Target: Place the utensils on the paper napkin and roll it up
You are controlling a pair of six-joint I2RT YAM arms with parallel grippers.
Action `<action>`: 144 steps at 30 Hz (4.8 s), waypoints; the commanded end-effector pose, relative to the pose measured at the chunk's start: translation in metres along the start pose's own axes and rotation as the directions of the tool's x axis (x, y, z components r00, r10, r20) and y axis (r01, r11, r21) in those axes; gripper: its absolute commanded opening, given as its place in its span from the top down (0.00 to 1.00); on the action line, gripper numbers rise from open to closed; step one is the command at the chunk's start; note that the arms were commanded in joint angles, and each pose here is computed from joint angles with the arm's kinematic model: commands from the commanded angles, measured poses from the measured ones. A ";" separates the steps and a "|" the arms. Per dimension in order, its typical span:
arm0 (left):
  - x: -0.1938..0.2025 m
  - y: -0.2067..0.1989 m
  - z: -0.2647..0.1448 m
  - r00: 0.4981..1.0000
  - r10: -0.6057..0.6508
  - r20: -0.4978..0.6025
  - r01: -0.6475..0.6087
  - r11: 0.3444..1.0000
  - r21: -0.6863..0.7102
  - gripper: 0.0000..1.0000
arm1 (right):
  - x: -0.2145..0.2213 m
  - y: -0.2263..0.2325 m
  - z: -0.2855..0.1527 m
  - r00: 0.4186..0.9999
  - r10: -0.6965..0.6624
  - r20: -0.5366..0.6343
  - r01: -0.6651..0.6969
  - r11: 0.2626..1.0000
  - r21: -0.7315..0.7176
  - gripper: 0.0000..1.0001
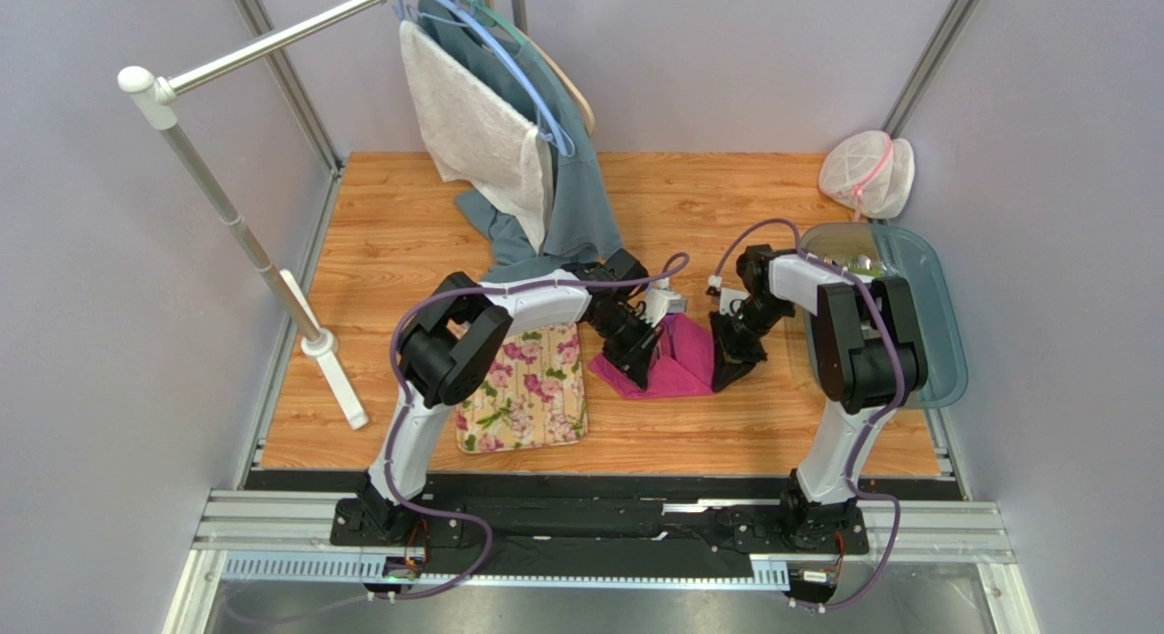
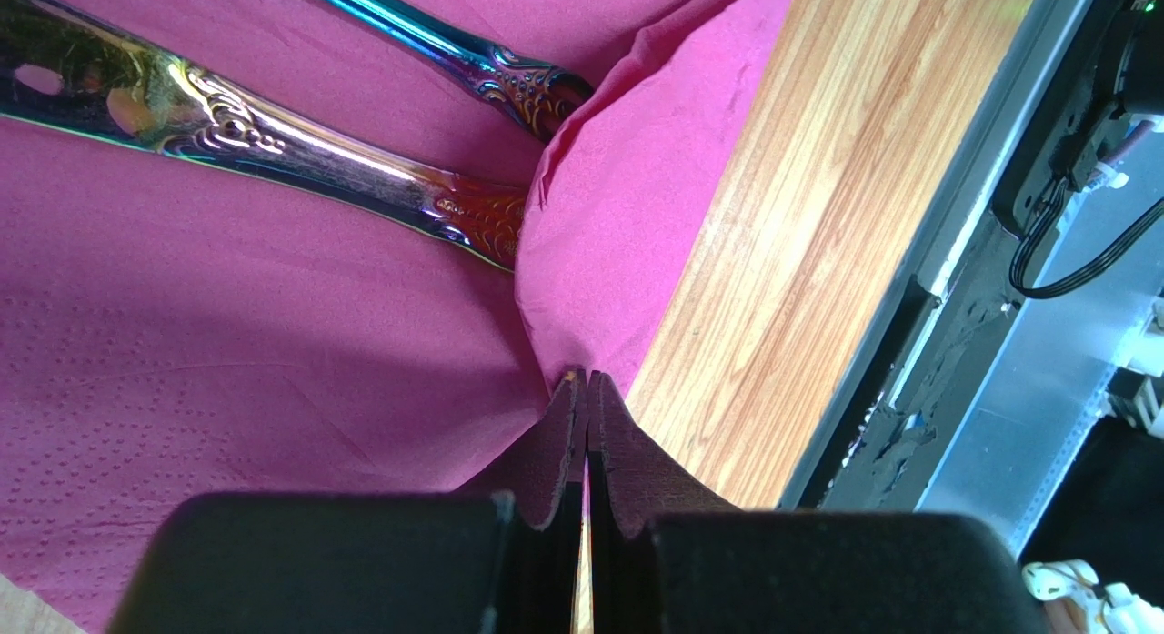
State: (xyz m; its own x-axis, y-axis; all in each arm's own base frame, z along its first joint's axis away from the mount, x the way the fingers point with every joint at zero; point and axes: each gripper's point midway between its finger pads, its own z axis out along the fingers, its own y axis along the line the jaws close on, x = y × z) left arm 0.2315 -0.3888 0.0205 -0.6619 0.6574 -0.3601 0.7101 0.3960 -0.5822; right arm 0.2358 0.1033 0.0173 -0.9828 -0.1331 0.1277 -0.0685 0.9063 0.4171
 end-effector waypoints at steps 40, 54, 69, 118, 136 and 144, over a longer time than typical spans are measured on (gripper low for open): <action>-0.062 -0.010 -0.020 0.956 -0.071 0.286 0.027 0.988 0.153 0.78 | -0.058 0.035 0.011 0.988 -0.016 0.156 0.028 0.997 -0.078 0.95; -0.069 0.004 -0.007 0.952 -0.121 0.283 0.082 0.986 0.145 0.86 | -0.063 0.048 -0.022 0.977 -0.060 0.205 0.075 0.995 -0.068 0.91; -0.070 0.006 -0.008 0.952 -0.128 0.279 0.089 0.985 0.150 0.87 | -0.064 -0.013 -0.061 0.966 -0.055 0.253 0.000 0.977 0.211 0.25; -0.072 0.011 -0.004 0.949 -0.152 0.277 0.114 0.983 0.146 0.87 | -0.049 0.034 -0.041 0.983 0.139 0.120 -0.093 0.940 -0.328 0.58; -0.071 0.014 -0.002 0.948 -0.159 0.274 0.126 0.983 0.136 0.88 | -0.053 0.058 -0.037 0.985 0.151 0.079 -0.109 0.916 -0.385 0.88; -0.072 0.013 -0.003 0.948 -0.157 0.276 0.124 0.983 0.134 0.89 | -0.054 0.072 -0.031 0.989 0.138 0.045 -0.108 0.907 -0.408 0.92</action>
State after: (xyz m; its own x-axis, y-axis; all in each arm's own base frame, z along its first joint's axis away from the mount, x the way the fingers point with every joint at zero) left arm 0.2774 -0.4223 0.0300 -0.8136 0.4050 -0.4172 0.5675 0.3975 -0.7210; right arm 0.2807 0.1491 0.0584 -0.9882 0.0207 0.1515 0.1217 0.7060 0.6977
